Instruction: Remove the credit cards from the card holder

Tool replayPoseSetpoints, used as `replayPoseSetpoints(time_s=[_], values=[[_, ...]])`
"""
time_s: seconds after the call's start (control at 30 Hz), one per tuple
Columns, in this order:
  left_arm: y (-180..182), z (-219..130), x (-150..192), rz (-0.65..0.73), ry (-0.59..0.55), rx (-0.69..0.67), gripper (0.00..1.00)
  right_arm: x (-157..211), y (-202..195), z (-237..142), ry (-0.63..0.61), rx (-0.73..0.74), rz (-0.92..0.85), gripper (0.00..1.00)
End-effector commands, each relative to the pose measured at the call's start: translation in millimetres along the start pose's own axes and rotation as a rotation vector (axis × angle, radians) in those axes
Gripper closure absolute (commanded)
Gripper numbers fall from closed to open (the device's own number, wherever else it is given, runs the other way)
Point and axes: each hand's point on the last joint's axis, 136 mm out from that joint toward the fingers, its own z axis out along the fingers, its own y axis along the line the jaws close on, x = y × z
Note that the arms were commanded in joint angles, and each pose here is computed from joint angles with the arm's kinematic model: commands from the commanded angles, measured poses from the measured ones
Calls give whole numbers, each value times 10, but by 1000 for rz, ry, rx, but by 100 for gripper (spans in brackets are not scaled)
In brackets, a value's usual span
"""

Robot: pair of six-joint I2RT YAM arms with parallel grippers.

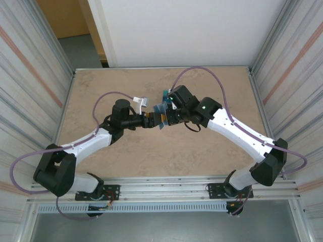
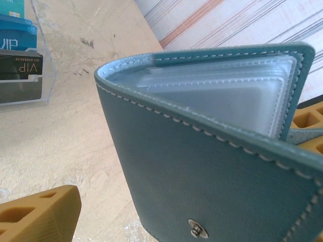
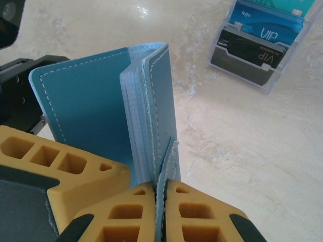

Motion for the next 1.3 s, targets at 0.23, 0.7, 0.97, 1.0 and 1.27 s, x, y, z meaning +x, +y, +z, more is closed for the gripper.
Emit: replayPoseSetpoints(time_s=[0.23,0.7,0.97,1.0,1.27], values=[[-226,-28,-151,47,-27,64,13,-95,-118,-114,-43,21,33,100],[-377,24,-342,28,-89,110,1,1,-126,-35,7,18,36,100],[-315,92,-340,10,-89,73,1,21,-13,-48,1,-60,29,100],[-315,98,-332,10,-87,71,1,17,3,-57,-3,-70,29,100],[-278,121,-319,1,-83,59,6,-5,150,-139,-31,-184,19,100]])
